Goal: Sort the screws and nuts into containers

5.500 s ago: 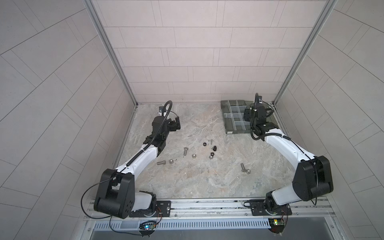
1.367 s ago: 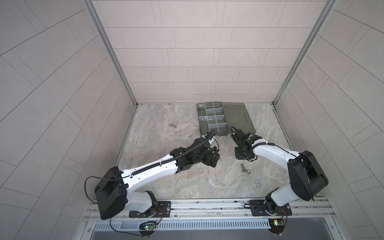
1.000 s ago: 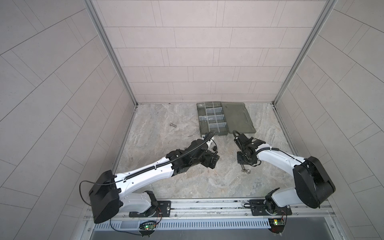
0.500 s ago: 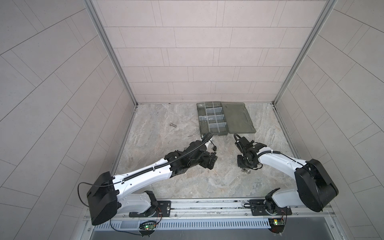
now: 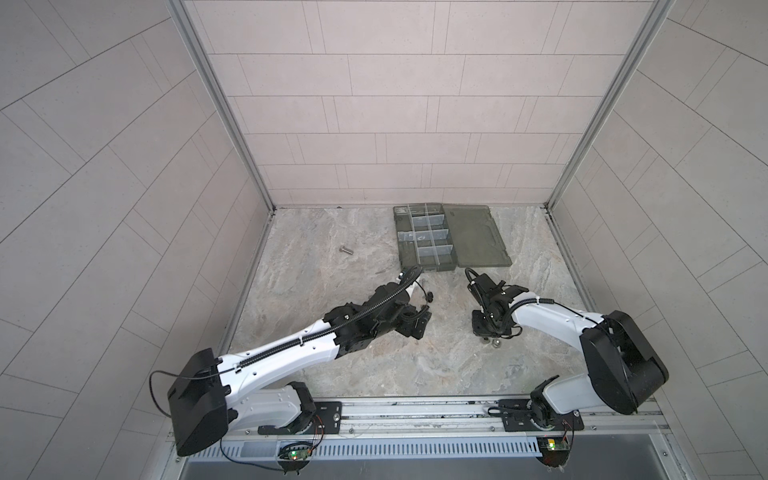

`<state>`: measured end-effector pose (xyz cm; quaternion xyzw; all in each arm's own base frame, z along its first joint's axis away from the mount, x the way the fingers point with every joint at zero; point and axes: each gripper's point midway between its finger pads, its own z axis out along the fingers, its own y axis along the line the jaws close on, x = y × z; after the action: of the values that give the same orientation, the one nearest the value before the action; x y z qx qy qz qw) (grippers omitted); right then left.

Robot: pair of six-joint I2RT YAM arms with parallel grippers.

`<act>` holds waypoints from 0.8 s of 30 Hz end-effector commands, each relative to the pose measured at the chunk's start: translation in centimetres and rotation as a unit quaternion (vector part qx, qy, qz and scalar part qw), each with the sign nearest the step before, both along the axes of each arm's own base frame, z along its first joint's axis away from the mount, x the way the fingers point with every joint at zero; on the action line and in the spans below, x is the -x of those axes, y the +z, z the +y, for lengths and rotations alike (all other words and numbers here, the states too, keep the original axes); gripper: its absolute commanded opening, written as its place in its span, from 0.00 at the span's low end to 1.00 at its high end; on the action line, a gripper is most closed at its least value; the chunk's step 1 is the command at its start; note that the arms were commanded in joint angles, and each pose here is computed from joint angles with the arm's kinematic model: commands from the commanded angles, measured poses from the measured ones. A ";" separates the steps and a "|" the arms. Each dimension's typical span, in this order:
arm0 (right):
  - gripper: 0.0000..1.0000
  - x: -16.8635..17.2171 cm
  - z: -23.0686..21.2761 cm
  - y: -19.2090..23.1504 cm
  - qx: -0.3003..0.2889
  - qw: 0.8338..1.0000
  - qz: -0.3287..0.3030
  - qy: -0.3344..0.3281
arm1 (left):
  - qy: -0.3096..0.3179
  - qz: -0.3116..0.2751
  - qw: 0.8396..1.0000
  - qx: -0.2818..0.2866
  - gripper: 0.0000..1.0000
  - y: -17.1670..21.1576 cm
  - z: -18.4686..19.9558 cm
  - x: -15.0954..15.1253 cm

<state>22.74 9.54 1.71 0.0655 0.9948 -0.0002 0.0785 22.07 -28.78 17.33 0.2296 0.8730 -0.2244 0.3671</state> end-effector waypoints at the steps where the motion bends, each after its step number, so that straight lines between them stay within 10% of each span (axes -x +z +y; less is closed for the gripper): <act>1: 0.01 0.6 -0.3 -0.7 0.013 1.000 0.019 -0.006 | 0.004 -0.010 1.000 -0.007 1.00 0.2 0.8 0.2; 24: 0.00 -11.9 4.9 8.3 -0.011 0.995 -0.100 0.028 | 0.049 -0.037 0.995 -0.073 1.00 1.0 4.2 -1.1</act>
<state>33.16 13.93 8.87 0.0476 0.9852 0.0237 0.1627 22.58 -25.26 16.71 0.2284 0.8858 -0.1428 0.3778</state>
